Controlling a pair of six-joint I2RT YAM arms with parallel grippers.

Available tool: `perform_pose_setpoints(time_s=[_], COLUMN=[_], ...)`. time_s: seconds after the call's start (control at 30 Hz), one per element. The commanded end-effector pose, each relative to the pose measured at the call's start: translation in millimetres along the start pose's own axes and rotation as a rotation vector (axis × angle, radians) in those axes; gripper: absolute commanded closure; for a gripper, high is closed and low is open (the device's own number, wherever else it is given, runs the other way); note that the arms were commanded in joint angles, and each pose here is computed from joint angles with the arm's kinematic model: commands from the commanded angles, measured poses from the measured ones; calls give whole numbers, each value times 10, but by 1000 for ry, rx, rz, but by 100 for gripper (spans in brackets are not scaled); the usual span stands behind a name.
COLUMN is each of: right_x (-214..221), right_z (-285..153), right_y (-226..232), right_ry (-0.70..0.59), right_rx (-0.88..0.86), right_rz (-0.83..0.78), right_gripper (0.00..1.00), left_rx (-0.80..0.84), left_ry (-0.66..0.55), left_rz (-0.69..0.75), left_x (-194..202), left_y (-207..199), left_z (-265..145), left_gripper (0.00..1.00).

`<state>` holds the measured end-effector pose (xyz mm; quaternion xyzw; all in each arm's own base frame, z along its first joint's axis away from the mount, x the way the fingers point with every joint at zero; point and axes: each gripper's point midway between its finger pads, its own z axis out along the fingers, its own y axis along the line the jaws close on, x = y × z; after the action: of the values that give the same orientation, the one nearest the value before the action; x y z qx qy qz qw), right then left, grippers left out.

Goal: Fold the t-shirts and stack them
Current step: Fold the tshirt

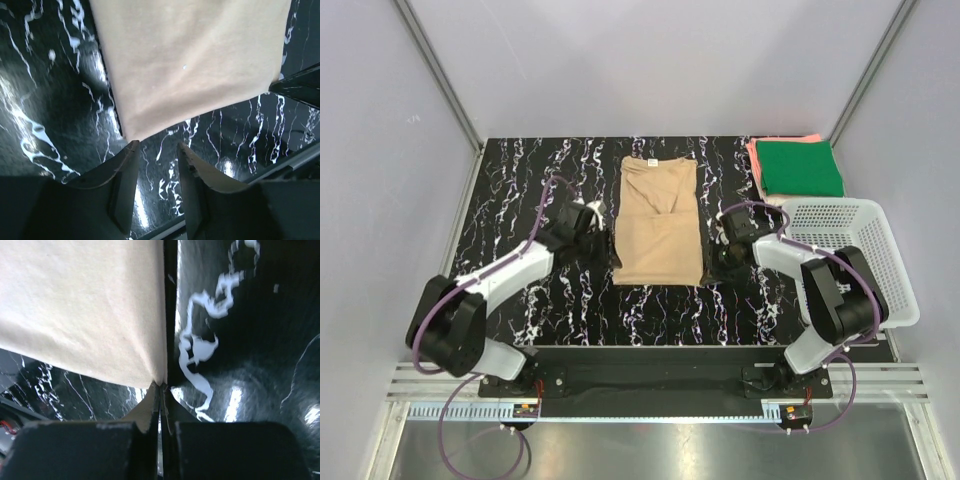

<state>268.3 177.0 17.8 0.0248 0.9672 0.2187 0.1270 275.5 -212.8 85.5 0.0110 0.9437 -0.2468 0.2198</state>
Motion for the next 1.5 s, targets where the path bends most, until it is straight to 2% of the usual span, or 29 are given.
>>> perform_pose_setpoints(time_s=[0.0, 0.17, 0.3, 0.5, 0.63, 0.67, 0.77, 0.83, 0.87, 0.93, 1.03, 1.17, 1.23, 1.4, 1.47], right_x=[110, 226, 237, 291, 283, 274, 287, 321, 336, 357, 368, 353, 367, 371, 350], right_z=[-11, -64, -129, -150, -155, -154, -143, -122, -116, -110, -116, -127, -124, -141, -165], right_y=[-3, -54, -85, -134, -142, -163, -192, -223, -240, -260, -258, -252, -263, -255, -188], right_ry=[-21, -47, -80, -87, -95, -101, -97, -86, -83, -79, -80, -86, -83, -89, -86], right_rx=[-3, 15, 25, 36, 43, 55, 70, 80, 86, 92, 88, 85, 89, 86, 59], right_rz=[59, 75, 79, 87, 93, 97, 109, 116, 116, 116, 115, 113, 114, 119, 109], right_gripper=[100, 100, 100, 100, 100, 100, 100, 100, 100, 100, 100, 100, 100, 100, 88], left_rx=[50, 77, 99, 93, 96, 92, 78, 76, 78, 64, 66, 110, 174, 176, 176], left_ry=[8, 32, 11, 56, 66, 68, 65, 67, 69, 73, 55, 31, 16, 36, 51], left_rz=[-58, -108, -133, -151, -144, -141, -120, -108, -105, -99, -88, -101, -117, -140, -137], left_x=[244, 435, 423, 536, 571, 573, 554, 551, 550, 564, 546, 552, 511, 582, 611], left_y=[47, 105, 103, 159, 170, 180, 190, 189, 177, 196, 183, 110, -5, 31, 38], left_z=[54, 184, 278, 411, 413, 408, 381, 345, 332, 296, 199, 136, 128, 214, 241], left_gripper=[59, 57, 54, 58, 69, 77, 90, 91, 91, 79, 75, 56, 53, 53, 53])
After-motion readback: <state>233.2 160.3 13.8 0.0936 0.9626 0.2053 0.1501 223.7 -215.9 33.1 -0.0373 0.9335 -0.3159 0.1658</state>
